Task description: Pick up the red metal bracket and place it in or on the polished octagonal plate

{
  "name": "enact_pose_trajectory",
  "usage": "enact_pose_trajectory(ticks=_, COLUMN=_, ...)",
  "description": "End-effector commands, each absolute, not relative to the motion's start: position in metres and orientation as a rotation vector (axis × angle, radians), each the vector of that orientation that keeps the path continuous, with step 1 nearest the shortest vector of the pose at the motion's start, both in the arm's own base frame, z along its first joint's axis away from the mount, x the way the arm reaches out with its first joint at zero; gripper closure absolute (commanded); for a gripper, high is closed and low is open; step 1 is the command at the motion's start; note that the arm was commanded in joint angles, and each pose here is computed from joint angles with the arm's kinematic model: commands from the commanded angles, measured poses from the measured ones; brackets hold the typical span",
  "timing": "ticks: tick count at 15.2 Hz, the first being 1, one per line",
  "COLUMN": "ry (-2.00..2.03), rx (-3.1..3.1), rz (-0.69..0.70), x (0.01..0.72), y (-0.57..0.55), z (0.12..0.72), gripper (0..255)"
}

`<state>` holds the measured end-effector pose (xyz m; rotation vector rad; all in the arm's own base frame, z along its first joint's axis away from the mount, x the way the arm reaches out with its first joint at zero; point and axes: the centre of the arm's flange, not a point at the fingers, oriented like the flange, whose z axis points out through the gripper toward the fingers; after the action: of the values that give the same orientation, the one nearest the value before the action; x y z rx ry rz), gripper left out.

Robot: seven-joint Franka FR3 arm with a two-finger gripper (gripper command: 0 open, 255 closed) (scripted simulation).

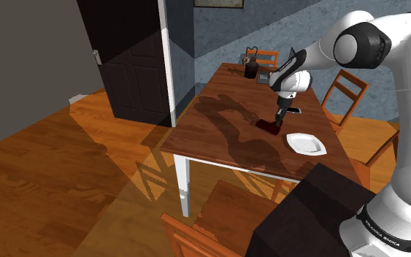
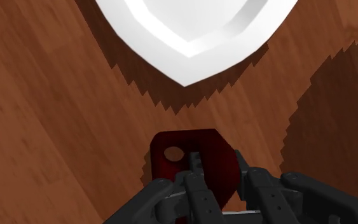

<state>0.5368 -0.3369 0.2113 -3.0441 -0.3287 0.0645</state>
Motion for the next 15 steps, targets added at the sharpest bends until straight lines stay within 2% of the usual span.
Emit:
enact_pose_trajectory(ticks=1, ry=-0.327, rx=-3.044, rz=0.066, x=0.536, y=-0.337, z=0.216, gripper=255)
enact_pose_trajectory(ticks=15, ry=-0.327, rx=-3.044, rz=0.066, x=0.536, y=-0.337, z=0.290, gripper=255)
